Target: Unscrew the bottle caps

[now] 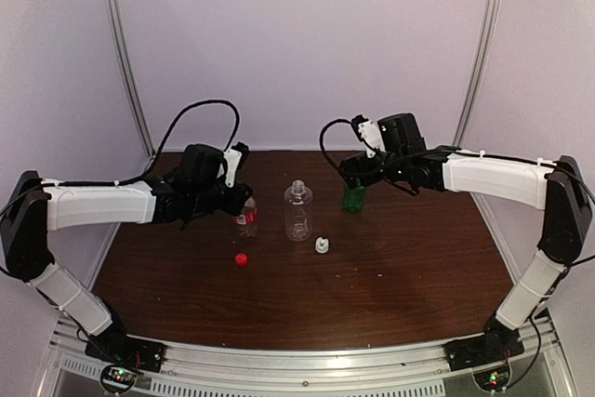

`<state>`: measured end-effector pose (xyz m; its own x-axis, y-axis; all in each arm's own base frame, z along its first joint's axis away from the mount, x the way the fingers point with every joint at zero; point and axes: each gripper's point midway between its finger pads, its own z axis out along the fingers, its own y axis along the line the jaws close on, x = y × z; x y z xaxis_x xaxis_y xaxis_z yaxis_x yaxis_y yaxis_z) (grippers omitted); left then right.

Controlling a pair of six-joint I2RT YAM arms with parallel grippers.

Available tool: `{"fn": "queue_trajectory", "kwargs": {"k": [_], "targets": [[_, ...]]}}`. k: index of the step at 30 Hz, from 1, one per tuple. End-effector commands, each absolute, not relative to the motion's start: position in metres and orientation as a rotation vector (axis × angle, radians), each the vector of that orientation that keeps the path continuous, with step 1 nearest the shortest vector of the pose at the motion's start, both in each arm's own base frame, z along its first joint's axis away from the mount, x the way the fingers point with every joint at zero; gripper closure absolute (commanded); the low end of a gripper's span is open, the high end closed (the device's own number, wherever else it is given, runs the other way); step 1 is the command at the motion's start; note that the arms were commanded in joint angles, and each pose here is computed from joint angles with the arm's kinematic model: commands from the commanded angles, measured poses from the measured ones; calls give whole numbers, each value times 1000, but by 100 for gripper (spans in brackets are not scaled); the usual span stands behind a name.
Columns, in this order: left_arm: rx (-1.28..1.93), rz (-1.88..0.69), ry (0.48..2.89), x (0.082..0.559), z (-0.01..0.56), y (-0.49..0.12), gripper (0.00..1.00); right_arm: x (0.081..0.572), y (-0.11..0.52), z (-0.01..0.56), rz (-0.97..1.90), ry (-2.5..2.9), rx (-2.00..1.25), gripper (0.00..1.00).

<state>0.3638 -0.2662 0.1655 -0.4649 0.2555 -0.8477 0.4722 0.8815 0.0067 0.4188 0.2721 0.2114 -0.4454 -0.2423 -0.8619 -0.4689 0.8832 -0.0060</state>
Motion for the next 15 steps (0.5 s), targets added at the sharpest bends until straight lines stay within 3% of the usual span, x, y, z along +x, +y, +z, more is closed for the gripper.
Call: {"fn": "queue_trajectory", "kwargs": {"k": [1, 10, 15], "targets": [[492, -277, 2030, 375, 168, -267, 95, 431, 266, 219, 262, 2044, -472, 1], [483, -268, 2053, 375, 153, -265, 89, 445, 256, 211, 240, 2066, -452, 2], [483, -270, 2065, 373, 149, -264, 81, 454, 254, 205, 235, 2082, -450, 6]]}}
